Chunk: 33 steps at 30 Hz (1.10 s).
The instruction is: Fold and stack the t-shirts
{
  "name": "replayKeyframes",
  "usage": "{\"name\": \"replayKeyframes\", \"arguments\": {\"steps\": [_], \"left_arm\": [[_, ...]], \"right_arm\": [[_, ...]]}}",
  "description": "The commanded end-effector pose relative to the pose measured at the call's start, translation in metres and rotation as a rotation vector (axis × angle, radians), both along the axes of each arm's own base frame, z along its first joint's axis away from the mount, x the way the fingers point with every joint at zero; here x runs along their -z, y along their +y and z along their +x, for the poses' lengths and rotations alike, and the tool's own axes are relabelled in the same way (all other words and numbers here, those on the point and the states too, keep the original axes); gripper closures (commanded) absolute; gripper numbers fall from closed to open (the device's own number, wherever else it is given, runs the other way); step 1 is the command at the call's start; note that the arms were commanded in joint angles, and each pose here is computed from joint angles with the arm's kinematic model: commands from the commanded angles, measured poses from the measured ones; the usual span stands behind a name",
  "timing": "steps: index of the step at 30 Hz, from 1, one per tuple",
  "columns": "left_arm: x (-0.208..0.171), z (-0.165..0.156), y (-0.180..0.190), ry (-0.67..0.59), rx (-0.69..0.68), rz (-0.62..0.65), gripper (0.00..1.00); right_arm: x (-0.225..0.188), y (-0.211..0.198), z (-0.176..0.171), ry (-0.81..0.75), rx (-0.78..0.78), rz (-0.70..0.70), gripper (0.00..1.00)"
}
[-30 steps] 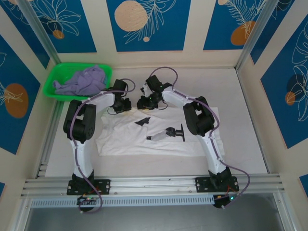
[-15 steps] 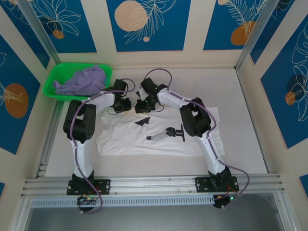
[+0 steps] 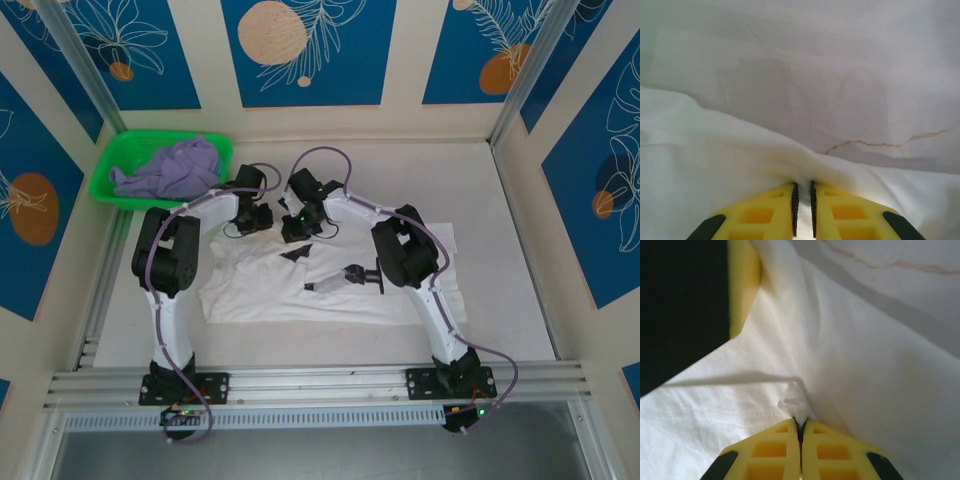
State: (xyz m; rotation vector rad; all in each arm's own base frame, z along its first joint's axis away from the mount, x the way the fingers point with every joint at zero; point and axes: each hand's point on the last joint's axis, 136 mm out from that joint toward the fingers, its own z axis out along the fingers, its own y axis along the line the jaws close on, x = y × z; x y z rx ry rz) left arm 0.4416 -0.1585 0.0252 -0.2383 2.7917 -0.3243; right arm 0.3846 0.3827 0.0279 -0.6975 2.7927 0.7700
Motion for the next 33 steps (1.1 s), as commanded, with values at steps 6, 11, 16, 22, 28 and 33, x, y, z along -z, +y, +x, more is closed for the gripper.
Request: {"name": "replayKeyframes", "arguments": {"steps": [6, 11, 16, 22, 28, 33], "left_arm": [[0.010, -0.001, 0.013, 0.017, -0.044, 0.033, 0.84], [0.011, -0.002, 0.014, 0.021, -0.047, 0.033, 0.84], [0.010, -0.002, 0.014, 0.019, -0.052, 0.031, 0.83], [0.009, -0.002, 0.016, 0.013, -0.056, 0.027, 0.84], [0.008, 0.000, 0.015, 0.010, -0.056, 0.011, 0.83], [-0.003, 0.004, 0.014, -0.013, -0.036, -0.007, 0.77]], "right_arm": [[-0.032, -0.007, -0.020, -0.097, -0.078, 0.049, 0.91], [-0.043, -0.007, -0.029, -0.114, -0.106, 0.096, 0.91], [-0.046, -0.009, -0.045, -0.083, -0.150, 0.123, 0.92], [-0.038, -0.020, -0.069, -0.032, -0.201, 0.116, 0.90], [-0.021, -0.043, -0.089, -0.044, -0.206, 0.076, 0.77], [-0.036, -0.053, -0.089, -0.084, -0.151, 0.124, 0.61]]}}
